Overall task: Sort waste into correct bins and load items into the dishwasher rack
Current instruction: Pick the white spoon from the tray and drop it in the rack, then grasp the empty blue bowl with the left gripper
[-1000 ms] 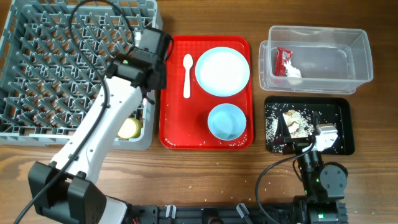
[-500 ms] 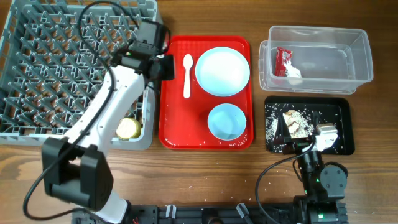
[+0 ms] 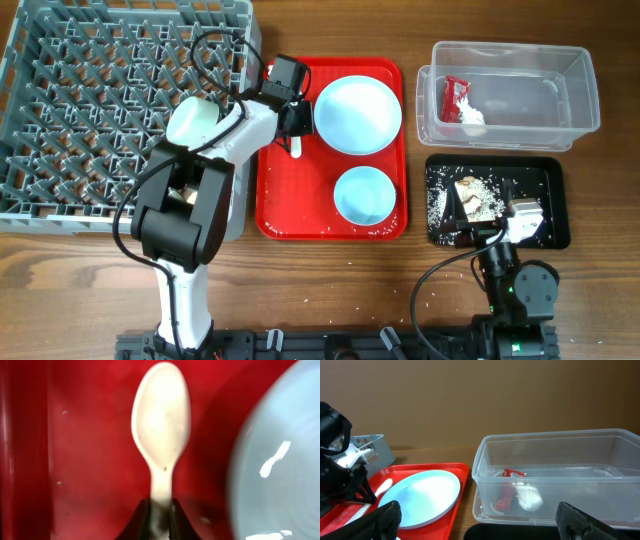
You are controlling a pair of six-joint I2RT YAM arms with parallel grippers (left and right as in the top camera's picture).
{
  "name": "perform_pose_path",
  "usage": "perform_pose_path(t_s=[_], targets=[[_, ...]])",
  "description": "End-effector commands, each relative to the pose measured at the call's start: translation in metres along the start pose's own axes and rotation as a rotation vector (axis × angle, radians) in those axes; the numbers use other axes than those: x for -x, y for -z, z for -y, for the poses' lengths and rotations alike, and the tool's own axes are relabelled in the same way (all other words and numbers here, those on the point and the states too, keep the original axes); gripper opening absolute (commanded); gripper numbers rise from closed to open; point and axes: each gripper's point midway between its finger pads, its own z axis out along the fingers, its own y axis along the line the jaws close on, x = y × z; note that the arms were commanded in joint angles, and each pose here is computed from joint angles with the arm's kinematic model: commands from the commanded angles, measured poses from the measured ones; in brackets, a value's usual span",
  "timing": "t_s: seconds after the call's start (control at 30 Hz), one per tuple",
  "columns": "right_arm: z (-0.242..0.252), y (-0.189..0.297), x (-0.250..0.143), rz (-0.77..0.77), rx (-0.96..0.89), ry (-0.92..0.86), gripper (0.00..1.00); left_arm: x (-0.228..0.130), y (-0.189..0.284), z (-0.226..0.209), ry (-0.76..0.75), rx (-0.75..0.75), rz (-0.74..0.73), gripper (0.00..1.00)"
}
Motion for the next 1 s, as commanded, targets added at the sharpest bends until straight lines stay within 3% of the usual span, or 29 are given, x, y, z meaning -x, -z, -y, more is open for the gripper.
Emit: perform_pose_path(t_s=[0.0, 0.13, 0.3, 0.4, 0.53, 0.6, 0.63, 0.7, 0.83, 0.93, 0.97], targets=[[-0.001, 0.000, 0.000, 0.001, 0.008, -0.014, 1.00, -0.018, 0.000, -0.003, -0.017, 0.026, -0.072, 0.04], [-0.001, 0.000, 0.000, 0.001, 0.008, -0.014, 1.00, 0.008, 0.080, 0.002, -0.020, 0.036, -0.019, 0.04], [-0.001, 0.000, 0.000, 0.001, 0.008, -0.014, 1.00, 0.014, 0.173, -0.051, -0.081, 0.319, 0.087, 0.04], [-0.001, 0.000, 0.000, 0.001, 0.008, -0.015, 1.00, 0.013, 0.195, -0.086, -0.104, 0.526, 0.106, 0.04], [-0.001, 0.000, 0.000, 0.001, 0.008, -0.014, 1.00, 0.009, 0.174, -0.108, -0.093, 0.597, 0.055, 0.04], [-0.001, 0.000, 0.000, 0.001, 0.008, -0.014, 1.00, 0.008, 0.164, -0.107, -0.085, 0.556, 0.030, 0.06], [-0.001, 0.000, 0.000, 0.001, 0.008, -0.015, 1.00, 0.007, 0.160, -0.098, -0.116, 0.500, 0.014, 0.25], [-0.001, 0.000, 0.000, 0.001, 0.008, -0.014, 1.00, 0.009, 0.168, -0.082, -0.143, 0.446, 0.026, 0.46], [-0.001, 0.000, 0.000, 0.001, 0.008, -0.014, 1.00, 0.016, 0.193, -0.014, -0.193, 0.206, 0.108, 0.57], [-0.001, 0.000, 0.000, 0.001, 0.008, -0.014, 1.00, 0.018, 0.171, 0.045, -0.118, -0.039, 0.109, 0.59], [-0.001, 0.000, 0.000, 0.001, 0.008, -0.014, 1.00, 0.022, 0.158, 0.053, -0.110, -0.059, 0.116, 0.60]])
